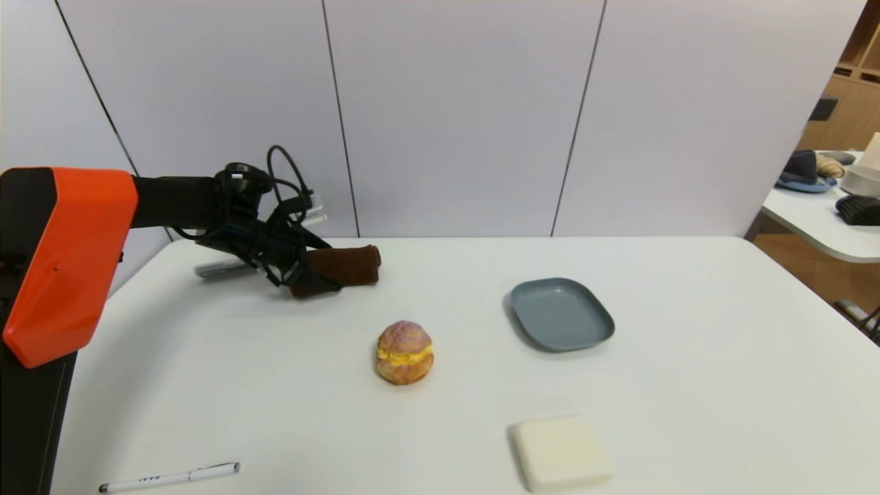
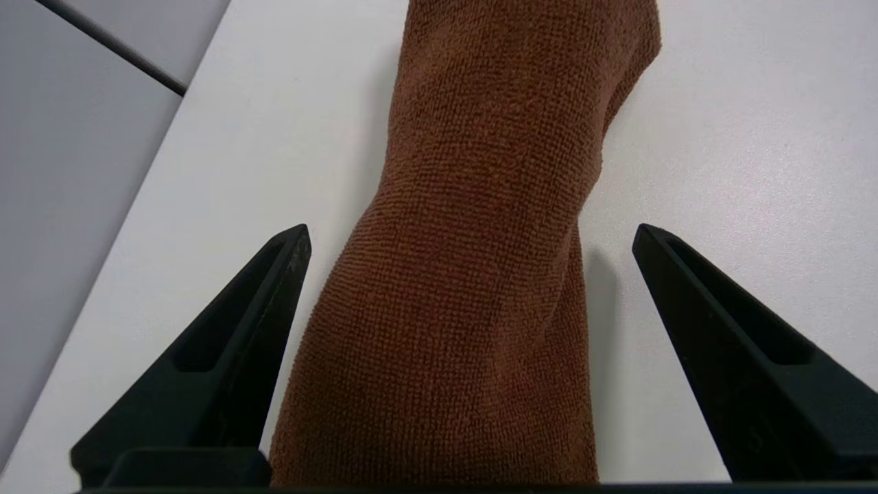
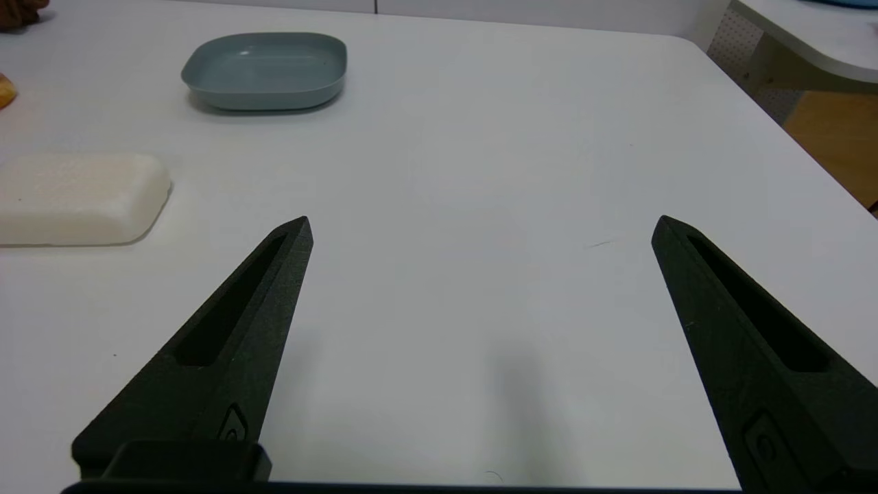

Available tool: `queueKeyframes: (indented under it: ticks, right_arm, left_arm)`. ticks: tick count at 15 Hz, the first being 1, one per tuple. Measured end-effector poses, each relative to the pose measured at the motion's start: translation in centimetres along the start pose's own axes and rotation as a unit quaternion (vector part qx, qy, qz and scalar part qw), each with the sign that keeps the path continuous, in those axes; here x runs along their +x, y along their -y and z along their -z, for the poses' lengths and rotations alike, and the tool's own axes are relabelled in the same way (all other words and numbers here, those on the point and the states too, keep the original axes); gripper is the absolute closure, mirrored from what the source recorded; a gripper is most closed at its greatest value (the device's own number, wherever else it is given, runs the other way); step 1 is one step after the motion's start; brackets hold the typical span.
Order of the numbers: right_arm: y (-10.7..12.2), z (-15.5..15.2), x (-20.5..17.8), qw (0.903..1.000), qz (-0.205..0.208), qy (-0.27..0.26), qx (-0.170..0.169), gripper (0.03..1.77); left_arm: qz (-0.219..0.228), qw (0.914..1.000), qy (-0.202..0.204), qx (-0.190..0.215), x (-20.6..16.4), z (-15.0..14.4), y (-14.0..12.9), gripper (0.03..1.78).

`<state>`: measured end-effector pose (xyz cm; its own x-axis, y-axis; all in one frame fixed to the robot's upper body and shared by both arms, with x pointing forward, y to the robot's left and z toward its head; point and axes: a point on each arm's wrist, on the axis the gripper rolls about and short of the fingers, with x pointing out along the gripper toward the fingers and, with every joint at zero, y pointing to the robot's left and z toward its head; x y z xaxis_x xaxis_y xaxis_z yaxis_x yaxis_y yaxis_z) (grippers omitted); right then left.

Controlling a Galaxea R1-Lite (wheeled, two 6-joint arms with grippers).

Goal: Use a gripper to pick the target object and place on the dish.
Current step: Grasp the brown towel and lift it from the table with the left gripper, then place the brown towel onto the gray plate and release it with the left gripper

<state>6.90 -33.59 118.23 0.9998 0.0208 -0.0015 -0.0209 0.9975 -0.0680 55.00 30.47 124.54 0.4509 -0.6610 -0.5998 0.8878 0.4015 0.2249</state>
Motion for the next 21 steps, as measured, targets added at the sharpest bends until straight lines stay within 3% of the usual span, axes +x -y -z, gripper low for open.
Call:
queueKeyframes:
  ticks: [5, 6, 9, 13, 14, 21]
  right_arm:
    - [0.0, 0.0, 0.0, 1.0000, 0.000, 0.000, 0.000, 0.09]
    - [0.0, 0.0, 0.0, 1.0000, 0.000, 0.000, 0.000, 0.09]
    - [0.0, 0.0, 0.0, 1.0000, 0.000, 0.000, 0.000, 0.09]
    - [0.0, 0.0, 0.0, 1.0000, 0.000, 0.000, 0.000, 0.09]
    - [0.0, 0.0, 0.0, 1.0000, 0.000, 0.000, 0.000, 0.09]
    - [0.0, 0.0, 0.0, 1.0000, 0.000, 0.000, 0.000, 0.09]
  left_arm:
    - [0.006, 0.9999, -0.005, -0.007, 0.6, 0.6, 0.0, 0.12]
    - [0.007, 0.9999, -0.005, -0.008, 0.7, 0.7, 0.0, 0.20]
    - [0.010, 0.9999, -0.007, -0.011, 0.9, 0.9, 0.0, 0.68]
    - [0.010, 0.9999, -0.007, -0.012, 0.9, 0.9, 0.0, 1.13]
    - [0.009, 0.9999, -0.006, -0.011, 0.8, 0.9, 0.0, 1.38]
    - [0.006, 0.9999, 0.003, 0.008, -0.2, -1.3, 0.7, 1.38]
